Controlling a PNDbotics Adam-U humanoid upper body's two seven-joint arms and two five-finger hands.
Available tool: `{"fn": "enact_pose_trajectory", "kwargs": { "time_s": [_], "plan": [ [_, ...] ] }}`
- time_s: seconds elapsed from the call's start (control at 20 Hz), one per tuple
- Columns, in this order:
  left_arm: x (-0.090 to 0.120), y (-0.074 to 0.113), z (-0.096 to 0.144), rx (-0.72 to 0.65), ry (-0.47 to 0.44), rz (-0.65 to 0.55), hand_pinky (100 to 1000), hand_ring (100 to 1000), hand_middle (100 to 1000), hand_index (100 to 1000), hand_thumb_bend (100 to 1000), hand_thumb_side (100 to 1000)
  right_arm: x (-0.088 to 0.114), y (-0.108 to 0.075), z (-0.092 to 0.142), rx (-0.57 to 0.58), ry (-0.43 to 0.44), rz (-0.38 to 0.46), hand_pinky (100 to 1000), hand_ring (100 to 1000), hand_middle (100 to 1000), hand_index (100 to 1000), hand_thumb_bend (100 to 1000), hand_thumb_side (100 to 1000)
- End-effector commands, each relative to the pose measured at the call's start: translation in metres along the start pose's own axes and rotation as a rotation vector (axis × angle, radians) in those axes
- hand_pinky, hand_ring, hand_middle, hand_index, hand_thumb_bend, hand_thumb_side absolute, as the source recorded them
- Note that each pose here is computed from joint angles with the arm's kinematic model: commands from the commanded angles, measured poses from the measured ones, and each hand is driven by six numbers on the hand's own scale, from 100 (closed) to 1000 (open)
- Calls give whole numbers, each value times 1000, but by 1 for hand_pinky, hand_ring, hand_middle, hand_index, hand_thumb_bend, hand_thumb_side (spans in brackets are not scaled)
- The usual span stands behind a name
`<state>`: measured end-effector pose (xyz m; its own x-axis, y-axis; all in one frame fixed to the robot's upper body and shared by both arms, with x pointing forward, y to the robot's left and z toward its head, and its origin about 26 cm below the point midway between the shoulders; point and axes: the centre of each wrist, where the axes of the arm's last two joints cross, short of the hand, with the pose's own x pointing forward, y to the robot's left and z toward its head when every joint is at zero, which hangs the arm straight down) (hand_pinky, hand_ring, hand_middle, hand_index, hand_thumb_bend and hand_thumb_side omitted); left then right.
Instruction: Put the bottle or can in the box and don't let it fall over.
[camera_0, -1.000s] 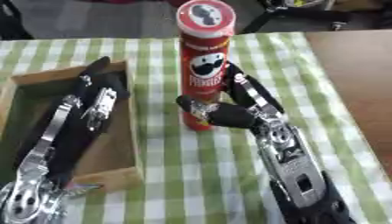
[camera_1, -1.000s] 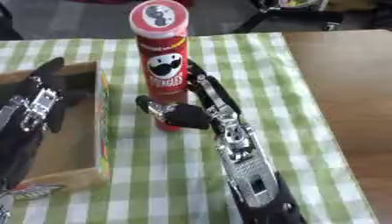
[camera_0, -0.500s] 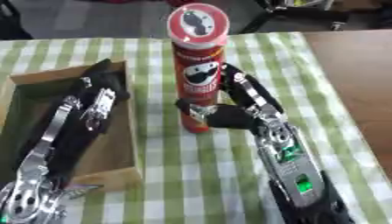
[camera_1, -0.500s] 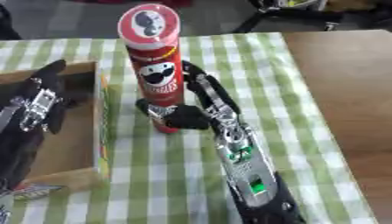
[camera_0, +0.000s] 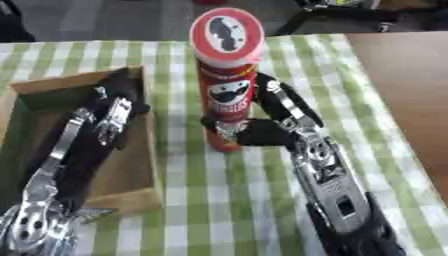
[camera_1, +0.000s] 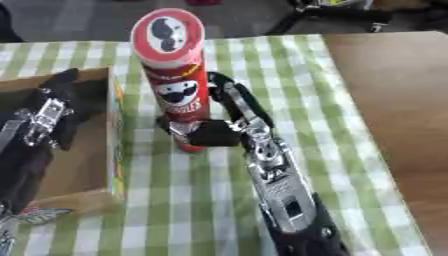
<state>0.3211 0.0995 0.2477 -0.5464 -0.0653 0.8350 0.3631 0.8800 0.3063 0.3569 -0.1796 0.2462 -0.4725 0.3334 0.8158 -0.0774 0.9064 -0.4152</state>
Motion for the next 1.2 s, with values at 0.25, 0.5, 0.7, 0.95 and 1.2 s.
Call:
{"fn": "enact_pose_trajectory", "kwargs": {
  "time_s": [0.25, 0.5, 0.7, 0.95, 1.2],
  "plan": [
    [7, 2, -3, -5, -17, 15, 935, 783, 176, 954, 100, 769, 25, 20, -15, 34, -84, -57, 969, 765, 813, 708, 486, 100],
    [8, 3, -3, -5, -18, 24, 937, 784, 176, 945, 100, 772, 26, 22, -15, 52, -96, -71, 955, 737, 794, 689, 375, 100],
    [10, 3, -4, -6, -26, 31, 940, 786, 179, 952, 100, 777, 28, 23, -15, 63, -103, -83, 947, 721, 784, 677, 301, 100],
    [12, 4, -4, -3, -36, 35, 942, 786, 179, 947, 100, 781, 31, 24, -16, 63, -119, -89, 943, 702, 771, 665, 292, 100],
    [14, 5, -3, 0, -50, 46, 947, 789, 187, 947, 100, 787, 34, 26, -16, 61, -136, -91, 943, 701, 771, 662, 221, 100]
  ]
}}
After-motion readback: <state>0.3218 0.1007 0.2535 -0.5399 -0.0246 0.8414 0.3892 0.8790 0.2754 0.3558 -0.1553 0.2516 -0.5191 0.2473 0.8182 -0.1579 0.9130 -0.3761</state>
